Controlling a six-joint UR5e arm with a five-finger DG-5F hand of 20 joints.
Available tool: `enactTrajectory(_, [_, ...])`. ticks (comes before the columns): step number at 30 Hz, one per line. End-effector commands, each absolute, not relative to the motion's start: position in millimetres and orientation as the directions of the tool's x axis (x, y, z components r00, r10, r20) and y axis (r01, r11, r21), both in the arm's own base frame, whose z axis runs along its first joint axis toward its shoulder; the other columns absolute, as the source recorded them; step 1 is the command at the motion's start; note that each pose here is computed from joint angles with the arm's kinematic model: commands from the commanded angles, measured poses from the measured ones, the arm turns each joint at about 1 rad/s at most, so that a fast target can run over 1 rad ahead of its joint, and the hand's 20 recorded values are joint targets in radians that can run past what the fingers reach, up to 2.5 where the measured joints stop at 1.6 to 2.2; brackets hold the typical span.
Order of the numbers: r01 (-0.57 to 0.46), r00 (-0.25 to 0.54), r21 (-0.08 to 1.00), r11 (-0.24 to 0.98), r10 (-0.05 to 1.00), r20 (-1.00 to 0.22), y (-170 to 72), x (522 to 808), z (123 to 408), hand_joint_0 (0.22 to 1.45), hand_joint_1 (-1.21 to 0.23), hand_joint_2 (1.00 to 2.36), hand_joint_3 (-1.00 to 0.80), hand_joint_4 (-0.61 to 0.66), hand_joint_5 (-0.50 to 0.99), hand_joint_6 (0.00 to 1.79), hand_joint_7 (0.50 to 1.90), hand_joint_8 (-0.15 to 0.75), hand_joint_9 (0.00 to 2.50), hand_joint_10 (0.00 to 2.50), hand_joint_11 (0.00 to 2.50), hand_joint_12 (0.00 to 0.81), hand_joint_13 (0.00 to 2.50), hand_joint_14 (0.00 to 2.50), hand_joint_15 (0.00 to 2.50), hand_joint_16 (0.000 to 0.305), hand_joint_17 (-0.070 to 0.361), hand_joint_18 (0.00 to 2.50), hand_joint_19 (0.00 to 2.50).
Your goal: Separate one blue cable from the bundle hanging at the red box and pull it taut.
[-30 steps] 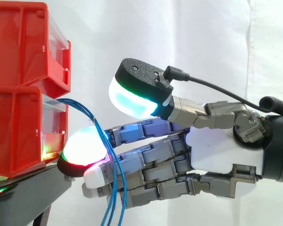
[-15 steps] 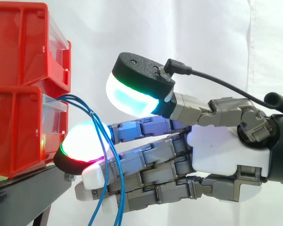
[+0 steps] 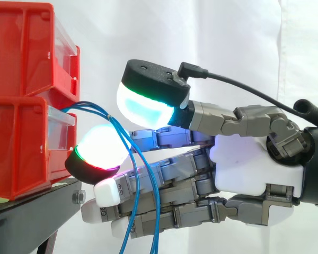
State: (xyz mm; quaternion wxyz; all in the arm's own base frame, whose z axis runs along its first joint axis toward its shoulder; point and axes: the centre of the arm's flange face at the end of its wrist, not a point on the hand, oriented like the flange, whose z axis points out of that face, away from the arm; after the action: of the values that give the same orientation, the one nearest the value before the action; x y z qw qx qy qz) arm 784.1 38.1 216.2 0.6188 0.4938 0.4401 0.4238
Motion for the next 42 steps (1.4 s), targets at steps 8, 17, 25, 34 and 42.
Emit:
enactTrajectory(8, [-0.093, 0.249, 0.986, 0.136, 0.962, -0.109, 38, 784, 216, 0.62, -0.62, 1.02, -0.21, 0.20, -0.20, 0.83, 1.01, 0.310, 0.81, 0.02, 0.56, 0.261, 0.55, 0.01, 0.17, 0.032, 0.071, 0.44, 0.25])
enactTrajectory(17, [-0.098, 0.247, 0.988, 0.117, 0.965, -0.089, 37, 784, 217, 0.64, -0.67, 1.03, -0.19, 0.16, -0.21, 0.88, 0.97, 0.317, 0.82, 0.02, 0.60, 0.262, 0.56, 0.01, 0.18, 0.033, 0.073, 0.46, 0.27])
enactTrajectory(25, [-0.105, 0.220, 0.992, 0.068, 0.975, -0.044, 36, 782, 227, 0.69, -0.78, 1.02, -0.29, 0.13, -0.22, 0.91, 0.91, 0.315, 0.81, 0.02, 0.67, 0.266, 0.58, 0.01, 0.20, 0.033, 0.074, 0.49, 0.27])
enactTrajectory(34, [-0.018, 0.213, 0.996, 0.085, 0.974, -0.079, 31, 769, 237, 0.74, -0.80, 1.00, -0.50, 0.19, -0.22, 0.92, 0.90, 0.307, 0.82, 0.02, 0.69, 0.260, 0.61, 0.01, 0.20, 0.032, 0.073, 0.53, 0.25])
enactTrajectory(42, [0.014, 0.202, 0.997, 0.075, 0.976, -0.076, 29, 761, 249, 0.56, -0.78, 1.00, -0.50, 0.22, -0.22, 0.91, 0.87, 0.311, 0.85, 0.02, 0.70, 0.263, 0.63, 0.01, 0.22, 0.034, 0.076, 0.55, 0.29])
